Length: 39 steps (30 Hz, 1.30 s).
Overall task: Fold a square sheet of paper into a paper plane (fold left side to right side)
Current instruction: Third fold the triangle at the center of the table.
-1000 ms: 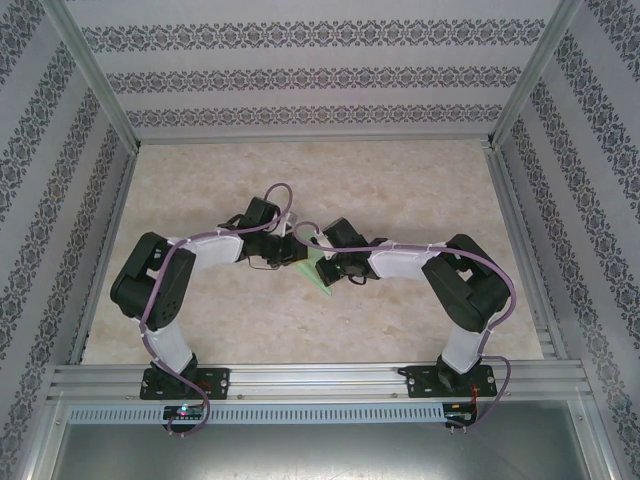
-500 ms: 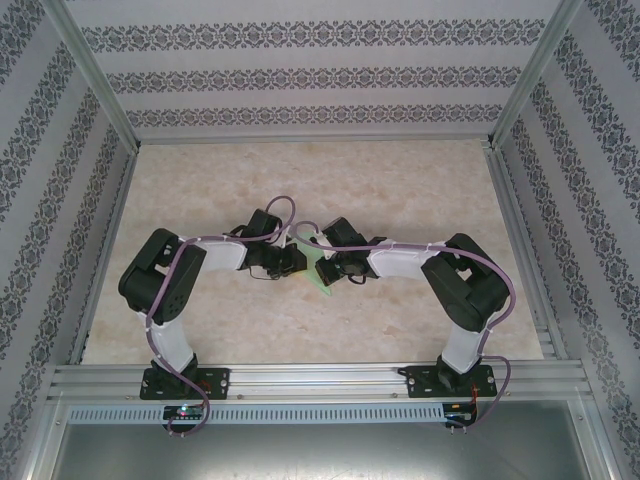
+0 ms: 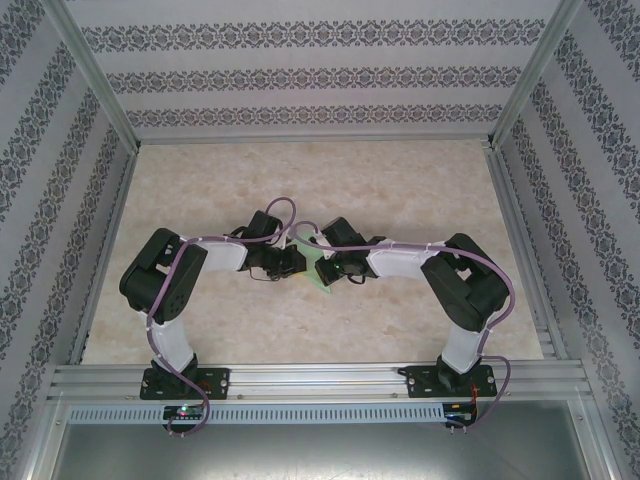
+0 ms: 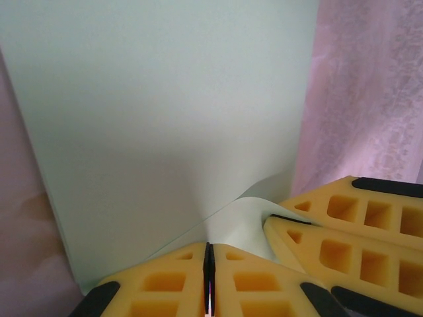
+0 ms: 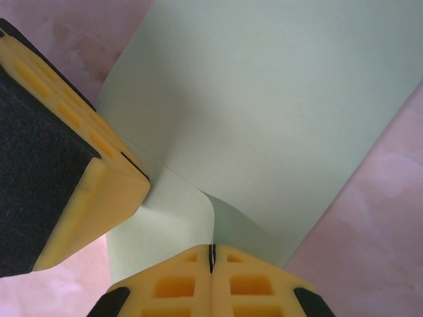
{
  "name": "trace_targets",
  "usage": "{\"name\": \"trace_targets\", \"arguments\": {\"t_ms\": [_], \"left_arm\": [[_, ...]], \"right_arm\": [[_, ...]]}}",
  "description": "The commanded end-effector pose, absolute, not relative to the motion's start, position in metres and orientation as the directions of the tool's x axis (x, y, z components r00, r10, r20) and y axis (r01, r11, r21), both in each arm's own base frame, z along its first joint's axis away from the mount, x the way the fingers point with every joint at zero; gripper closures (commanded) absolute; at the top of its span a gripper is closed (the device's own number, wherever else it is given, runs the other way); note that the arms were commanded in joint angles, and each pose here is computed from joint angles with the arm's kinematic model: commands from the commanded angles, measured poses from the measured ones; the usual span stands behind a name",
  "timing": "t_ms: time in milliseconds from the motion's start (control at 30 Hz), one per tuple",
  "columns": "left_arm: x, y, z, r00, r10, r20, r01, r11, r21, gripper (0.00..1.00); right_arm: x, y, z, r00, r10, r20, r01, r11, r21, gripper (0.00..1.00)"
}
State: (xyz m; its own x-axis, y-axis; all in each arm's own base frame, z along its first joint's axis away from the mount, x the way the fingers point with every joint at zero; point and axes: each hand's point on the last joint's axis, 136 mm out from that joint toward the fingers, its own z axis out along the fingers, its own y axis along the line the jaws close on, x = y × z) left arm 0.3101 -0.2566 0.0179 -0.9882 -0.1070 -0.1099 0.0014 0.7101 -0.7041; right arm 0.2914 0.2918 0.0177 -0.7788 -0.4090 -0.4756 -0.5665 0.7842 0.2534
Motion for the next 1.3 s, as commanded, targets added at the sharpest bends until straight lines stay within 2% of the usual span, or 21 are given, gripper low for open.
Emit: {"name": "trace_targets", "arguments": {"t_ms": [0,167,300,433,633,1267], "left_arm": [[0.29,-0.236,-0.02,-0.993,-0.106,-0.056,-0.052,0.8,-0.597,0.87],[0.289,-0.233,-0.027,-0.993,-0.108,-0.043,-0.064,0.815,-0.576,0.88],[0.289,-0.234,-0.028,-0.994,-0.106,-0.04,-0.064,0.813,-0.578,0.88],[0.291,-0.235,-0.026,-0.993,-0.107,-0.045,-0.061,0.81,-0.584,0.88],[0.291,-0.236,-0.024,-0.994,-0.103,-0.048,-0.056,0.811,-0.582,0.88],[0.295,-0.236,-0.018,-0.994,-0.091,-0.059,-0.041,0.819,-0.572,0.88]], "right_arm": [[0.293,0.291,0.021,-0.805,-0.391,-0.446,-0.546,0.782,0.301,0.93],[0.311,0.284,0.054,-0.81,-0.318,-0.493,-0.512,0.793,0.33,0.82],[0.307,0.273,0.07,-0.812,-0.306,-0.498,-0.501,0.802,0.325,0.74],[0.284,0.281,0.081,-0.84,-0.303,-0.45,-0.502,0.748,0.434,0.77],[0.246,0.308,0.069,-0.926,-0.261,-0.272,-0.377,0.635,0.674,0.83],[0.236,0.304,0.033,-0.952,-0.259,-0.164,-0.301,0.68,0.669,0.84]]}}
